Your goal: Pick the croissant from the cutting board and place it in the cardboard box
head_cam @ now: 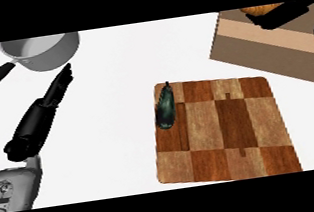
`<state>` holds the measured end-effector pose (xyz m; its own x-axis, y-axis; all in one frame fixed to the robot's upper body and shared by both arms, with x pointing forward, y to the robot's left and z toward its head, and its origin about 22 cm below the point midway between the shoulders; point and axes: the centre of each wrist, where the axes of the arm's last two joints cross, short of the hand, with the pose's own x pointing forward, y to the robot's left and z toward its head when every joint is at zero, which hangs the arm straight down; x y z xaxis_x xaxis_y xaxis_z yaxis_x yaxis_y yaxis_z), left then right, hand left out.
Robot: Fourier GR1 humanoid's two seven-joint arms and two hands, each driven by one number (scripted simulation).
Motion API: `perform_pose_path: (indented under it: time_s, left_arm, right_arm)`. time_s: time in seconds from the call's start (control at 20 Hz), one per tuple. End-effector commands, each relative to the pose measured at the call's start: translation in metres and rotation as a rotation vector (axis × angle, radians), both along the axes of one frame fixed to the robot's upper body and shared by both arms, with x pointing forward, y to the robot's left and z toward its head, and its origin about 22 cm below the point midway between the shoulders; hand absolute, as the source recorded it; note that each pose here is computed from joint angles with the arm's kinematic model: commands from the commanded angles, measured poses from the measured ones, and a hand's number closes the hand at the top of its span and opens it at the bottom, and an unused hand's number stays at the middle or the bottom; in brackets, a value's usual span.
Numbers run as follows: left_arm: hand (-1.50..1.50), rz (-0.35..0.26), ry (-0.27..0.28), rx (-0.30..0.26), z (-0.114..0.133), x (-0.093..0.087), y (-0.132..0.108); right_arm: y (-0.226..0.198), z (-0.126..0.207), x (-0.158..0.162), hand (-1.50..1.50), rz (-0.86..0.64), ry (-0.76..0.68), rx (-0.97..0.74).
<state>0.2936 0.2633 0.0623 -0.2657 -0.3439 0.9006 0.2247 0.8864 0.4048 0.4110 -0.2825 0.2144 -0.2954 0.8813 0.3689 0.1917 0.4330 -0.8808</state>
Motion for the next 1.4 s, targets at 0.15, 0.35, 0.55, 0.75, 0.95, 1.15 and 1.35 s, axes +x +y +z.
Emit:
perform_pose_path:
  time_s: [0.15,0.35,0.55,0.75,0.95,1.15,1.35]
  left_arm:
    - [0.0,-0.005,-0.008,0.006,0.003,0.006,-0.003]
    - [0.0,-0.035,-0.003,-0.005,0.006,0.004,-0.018]
    - [0.0,-0.051,-0.012,0.003,0.006,0.008,-0.002]
    - [0.0,-0.053,-0.006,-0.01,0.001,0.005,-0.011]
    - [0.0,-0.041,-0.004,0.007,0.011,0.002,-0.003]
    - [0.0,-0.039,-0.022,-0.002,0.011,0.004,-0.009]
    - [0.0,-0.029,-0.026,-0.014,0.016,0.01,-0.004]
  right_arm:
    - [-0.047,-0.008,0.022,1.5,-0.044,0.291,-0.149]
    - [-0.083,-0.024,0.023,1.5,-0.013,0.38,-0.186]
    - [-0.104,-0.027,0.02,1.5,-0.052,0.496,-0.285]
    - [-0.104,-0.044,0.022,-1.5,0.066,0.622,-0.287]
    - [-0.121,-0.031,0.018,-1.5,0.217,0.558,-0.181]
    - [-0.119,-0.032,0.021,-1.5,0.283,0.361,0.099]
    - [-0.116,-0.046,0.024,-1.5,0.341,0.287,0.609]
